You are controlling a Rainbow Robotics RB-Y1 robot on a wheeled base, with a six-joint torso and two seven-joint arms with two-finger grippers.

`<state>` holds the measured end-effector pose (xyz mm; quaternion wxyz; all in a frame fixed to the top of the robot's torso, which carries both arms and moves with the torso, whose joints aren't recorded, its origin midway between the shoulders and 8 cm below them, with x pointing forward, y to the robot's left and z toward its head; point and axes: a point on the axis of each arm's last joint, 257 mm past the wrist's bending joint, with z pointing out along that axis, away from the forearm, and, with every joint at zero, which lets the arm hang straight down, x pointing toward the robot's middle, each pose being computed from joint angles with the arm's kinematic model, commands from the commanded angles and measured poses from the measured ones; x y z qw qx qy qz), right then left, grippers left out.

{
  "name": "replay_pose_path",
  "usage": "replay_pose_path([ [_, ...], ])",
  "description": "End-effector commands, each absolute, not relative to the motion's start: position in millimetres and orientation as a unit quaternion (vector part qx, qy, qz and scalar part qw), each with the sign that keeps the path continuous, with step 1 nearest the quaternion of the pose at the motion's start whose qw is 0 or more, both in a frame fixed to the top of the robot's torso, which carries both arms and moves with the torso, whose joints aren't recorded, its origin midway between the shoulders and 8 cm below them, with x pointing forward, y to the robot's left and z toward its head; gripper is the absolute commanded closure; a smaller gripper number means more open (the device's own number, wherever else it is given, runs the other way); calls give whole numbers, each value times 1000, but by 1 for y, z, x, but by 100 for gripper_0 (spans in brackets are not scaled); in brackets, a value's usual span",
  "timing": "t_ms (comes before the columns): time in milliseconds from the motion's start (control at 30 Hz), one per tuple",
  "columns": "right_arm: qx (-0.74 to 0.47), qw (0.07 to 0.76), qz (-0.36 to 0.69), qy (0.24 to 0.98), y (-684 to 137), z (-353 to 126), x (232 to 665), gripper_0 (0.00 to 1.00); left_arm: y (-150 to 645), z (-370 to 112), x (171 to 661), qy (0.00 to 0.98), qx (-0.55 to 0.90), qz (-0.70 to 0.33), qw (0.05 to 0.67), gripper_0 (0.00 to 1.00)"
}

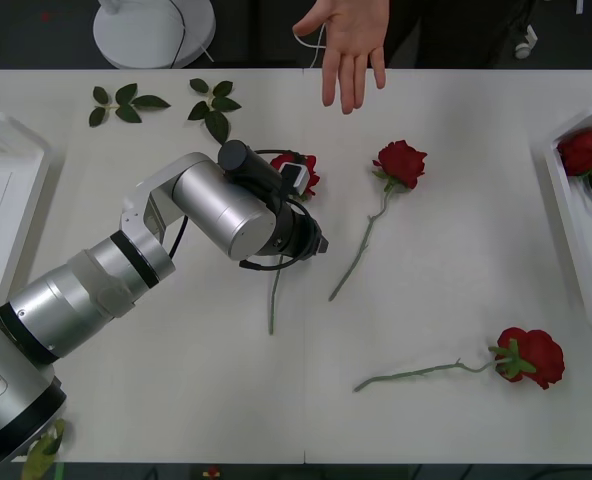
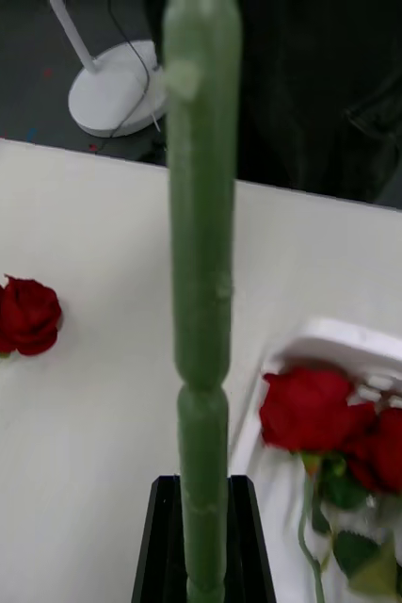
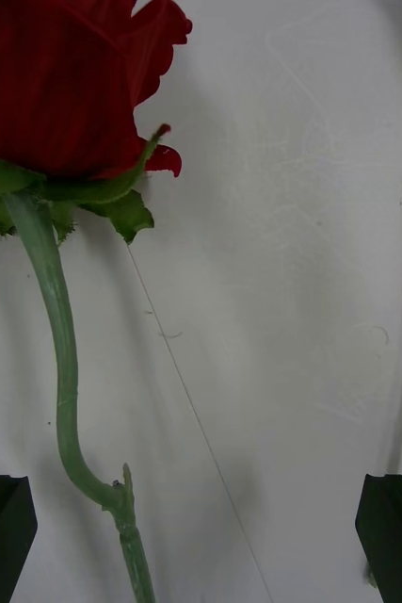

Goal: Place the red flowers into the right box and the blue flowers into the left box. If a person shows an open palm, hand one flower to the person first, then continue sorting.

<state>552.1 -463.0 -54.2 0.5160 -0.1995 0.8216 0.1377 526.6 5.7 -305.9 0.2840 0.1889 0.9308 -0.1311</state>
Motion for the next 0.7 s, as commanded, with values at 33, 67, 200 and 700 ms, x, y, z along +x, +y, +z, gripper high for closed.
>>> replay_pose_path([
  [33, -245, 577, 150, 765, -392, -40, 585, 100, -18, -281, 534, 917, 212, -136, 308, 0],
  [67, -249, 584, 150, 758, -384, -38, 588, 100, -18, -281, 534, 917, 212, -136, 308, 0],
  [200, -254, 622, 155, 724, -346, -23, 604, 100, -18, -281, 534, 917, 212, -136, 308, 0],
  [700, -244, 677, 204, 664, -244, 13, 641, 100, -18, -281, 534, 917, 212, -136, 308, 0],
])
